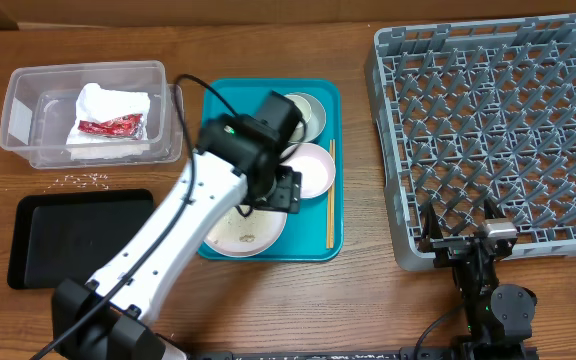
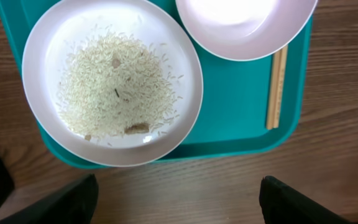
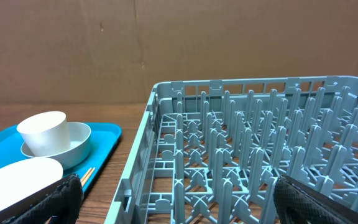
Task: Sort waste into correct bins and load items into the dishwasher
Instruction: 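Move the left gripper to the rim of the rice-covered white plate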
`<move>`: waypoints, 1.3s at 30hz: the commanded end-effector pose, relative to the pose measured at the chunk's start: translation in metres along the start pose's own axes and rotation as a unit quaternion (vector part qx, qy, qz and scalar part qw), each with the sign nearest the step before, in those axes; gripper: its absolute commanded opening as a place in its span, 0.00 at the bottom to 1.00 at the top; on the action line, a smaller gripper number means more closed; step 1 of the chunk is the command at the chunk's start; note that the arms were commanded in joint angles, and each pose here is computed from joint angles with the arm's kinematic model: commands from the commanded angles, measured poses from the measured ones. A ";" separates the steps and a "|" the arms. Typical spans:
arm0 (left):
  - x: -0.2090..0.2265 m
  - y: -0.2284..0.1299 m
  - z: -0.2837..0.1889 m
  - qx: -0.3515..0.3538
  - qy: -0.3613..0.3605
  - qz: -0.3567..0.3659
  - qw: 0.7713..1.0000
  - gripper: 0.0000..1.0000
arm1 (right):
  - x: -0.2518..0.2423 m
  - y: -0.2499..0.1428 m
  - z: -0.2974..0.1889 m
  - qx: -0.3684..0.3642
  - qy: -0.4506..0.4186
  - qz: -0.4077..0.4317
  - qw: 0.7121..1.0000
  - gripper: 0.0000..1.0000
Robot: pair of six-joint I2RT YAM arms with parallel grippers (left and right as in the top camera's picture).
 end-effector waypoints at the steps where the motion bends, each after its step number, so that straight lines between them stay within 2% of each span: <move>1: 0.017 0.005 0.012 -0.042 0.072 -0.013 0.996 0.84 | 0.000 -0.001 0.000 -0.003 -0.001 0.000 1.000 1.00; 4: 0.021 0.011 0.017 -0.065 0.095 0.008 0.993 0.83 | 0.000 -0.001 0.000 -0.003 0.000 0.000 1.000 1.00; 10: 0.012 0.009 0.041 -0.068 0.086 0.093 0.990 0.81 | 0.000 -0.001 0.000 -0.003 0.000 0.000 1.000 1.00; 26: -0.008 -0.009 0.078 -0.075 0.071 0.157 0.982 0.76 | 0.000 -0.001 0.000 -0.003 0.000 0.000 1.000 1.00; 39: -0.003 -0.026 0.119 -0.007 0.092 0.168 0.981 0.71 | 0.000 -0.001 0.000 -0.003 0.000 0.000 1.000 1.00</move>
Point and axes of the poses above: each gripper's point midway between its finger pads, its own z axis out along the fingers, its own x axis along the line the jaws close on, y = z × x, the point moved 1 cm from there along -z, back along the fingers, and after that the axes turned 9 degrees about -z, right-handed, at the moved point
